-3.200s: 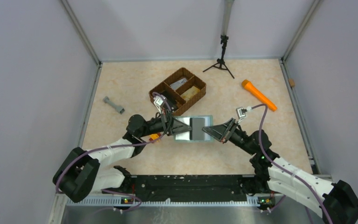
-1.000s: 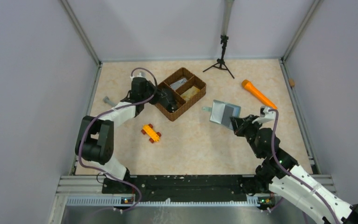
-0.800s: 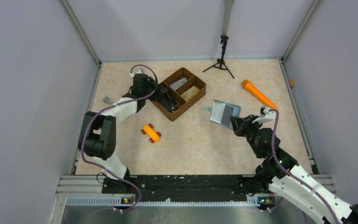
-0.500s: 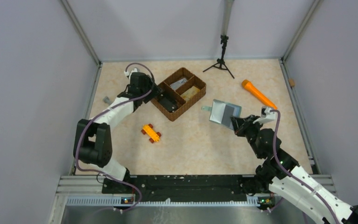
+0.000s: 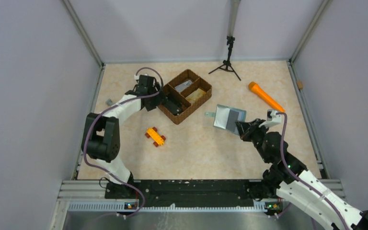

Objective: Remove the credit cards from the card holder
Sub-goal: Move the storage box to the center of the board.

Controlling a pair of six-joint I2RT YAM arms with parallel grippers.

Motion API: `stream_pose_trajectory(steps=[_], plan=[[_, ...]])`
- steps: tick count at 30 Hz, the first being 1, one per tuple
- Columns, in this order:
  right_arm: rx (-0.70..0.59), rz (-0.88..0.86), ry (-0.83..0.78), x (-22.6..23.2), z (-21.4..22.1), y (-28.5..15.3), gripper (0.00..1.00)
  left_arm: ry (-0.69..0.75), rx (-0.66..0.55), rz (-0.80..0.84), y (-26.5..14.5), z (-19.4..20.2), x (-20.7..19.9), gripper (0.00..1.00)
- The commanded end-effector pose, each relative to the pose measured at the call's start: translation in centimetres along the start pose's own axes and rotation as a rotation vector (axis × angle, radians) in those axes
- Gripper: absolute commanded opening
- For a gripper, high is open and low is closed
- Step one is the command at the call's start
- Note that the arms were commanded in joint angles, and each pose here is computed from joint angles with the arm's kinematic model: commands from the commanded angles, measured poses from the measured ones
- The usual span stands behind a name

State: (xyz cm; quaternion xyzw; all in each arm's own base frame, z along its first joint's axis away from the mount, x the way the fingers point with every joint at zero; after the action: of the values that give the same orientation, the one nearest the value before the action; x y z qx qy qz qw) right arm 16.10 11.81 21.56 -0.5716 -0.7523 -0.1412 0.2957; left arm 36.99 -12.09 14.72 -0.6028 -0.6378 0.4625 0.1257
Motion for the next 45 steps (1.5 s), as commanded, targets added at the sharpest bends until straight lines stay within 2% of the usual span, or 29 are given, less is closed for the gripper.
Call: stream_pose_trajectory(steps=[1,7,10,17,21,28,36,45], plan=[[-0.017,-0.027,0.033,0.9,-1.0,-0.2,0.0,0.059,0.027,0.048,0.4,-1.3,-1.3,0.61],[-0.017,-0.008,0.04,0.7,-1.0,-0.3,0.0,0.155,0.089,0.027,0.2,-1.0,-0.8,0.15],[-0.022,-0.001,0.034,0.6,-1.1,-0.4,0.0,0.197,0.054,0.029,-0.5,-1.2,-0.6,0.0],[-0.024,-0.008,0.012,0.7,-1.3,-0.5,0.0,0.259,-0.115,0.088,-3.2,-2.5,-0.9,0.0],[-0.021,-0.016,-0.009,0.6,-1.3,-0.8,0.0,0.258,-0.156,0.157,-3.9,-2.5,-1.5,0.0],[-0.008,-0.225,-0.166,1.7,-1.7,-2.7,0.0,0.311,-0.286,0.272,-5.0,-1.4,-4.5,0.0],[-0.178,-0.072,-0.09,-1.0,-4.0,-5.0,0.0,0.395,-0.53,0.325,-6.5,-0.3,-6.2,0.0],[-0.276,0.06,-0.005,-2.4,-5.3,-5.8,0.0,0.426,-0.54,0.376,-6.2,0.4,-7.7,0.0]])
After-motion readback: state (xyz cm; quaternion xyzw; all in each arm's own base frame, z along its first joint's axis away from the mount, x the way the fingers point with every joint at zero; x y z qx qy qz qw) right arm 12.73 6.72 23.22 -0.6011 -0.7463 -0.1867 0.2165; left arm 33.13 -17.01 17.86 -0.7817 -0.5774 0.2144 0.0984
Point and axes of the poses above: each gripper's point midway between its finger pads, its own y axis out along the fingers, its own x axis along the line the jaws close on, z = x × y, the point moved 7 cm from there along -y, back along the fingers, and after that the axes turned 3 degrees about y, right-handed, at the moved point
